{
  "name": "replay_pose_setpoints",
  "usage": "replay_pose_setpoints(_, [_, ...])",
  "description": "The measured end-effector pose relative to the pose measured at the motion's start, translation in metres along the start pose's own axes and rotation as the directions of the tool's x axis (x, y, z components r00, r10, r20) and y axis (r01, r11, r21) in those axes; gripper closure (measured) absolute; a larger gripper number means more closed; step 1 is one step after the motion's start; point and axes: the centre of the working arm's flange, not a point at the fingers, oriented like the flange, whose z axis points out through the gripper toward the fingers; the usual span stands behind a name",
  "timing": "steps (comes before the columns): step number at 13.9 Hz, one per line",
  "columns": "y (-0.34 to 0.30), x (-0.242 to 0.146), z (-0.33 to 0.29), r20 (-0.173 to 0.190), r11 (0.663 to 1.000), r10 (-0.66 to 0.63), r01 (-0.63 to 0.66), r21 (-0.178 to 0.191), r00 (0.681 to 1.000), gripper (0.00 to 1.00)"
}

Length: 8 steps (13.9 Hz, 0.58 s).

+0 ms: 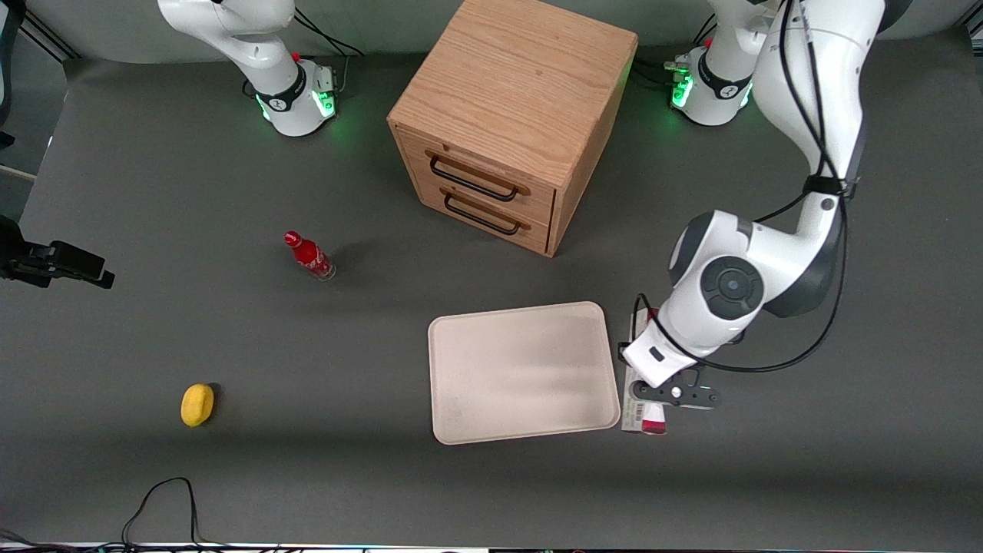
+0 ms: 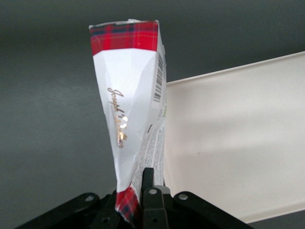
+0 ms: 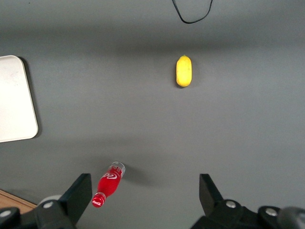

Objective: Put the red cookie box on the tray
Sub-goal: 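Carry the held cookie box over the white tray with the left gripper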

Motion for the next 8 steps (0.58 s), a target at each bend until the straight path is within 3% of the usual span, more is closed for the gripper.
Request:
replay_pose_setpoints(3, [0.029,-0.008,0.04,-0.006,1.0,-0.028,0.028,-0.007,1.0,0.93])
replay_pose_setpoints(8, [0.051,-0.02,0.064,0.03,0.998,-0.055,0.055,0.011,0.998,0.93])
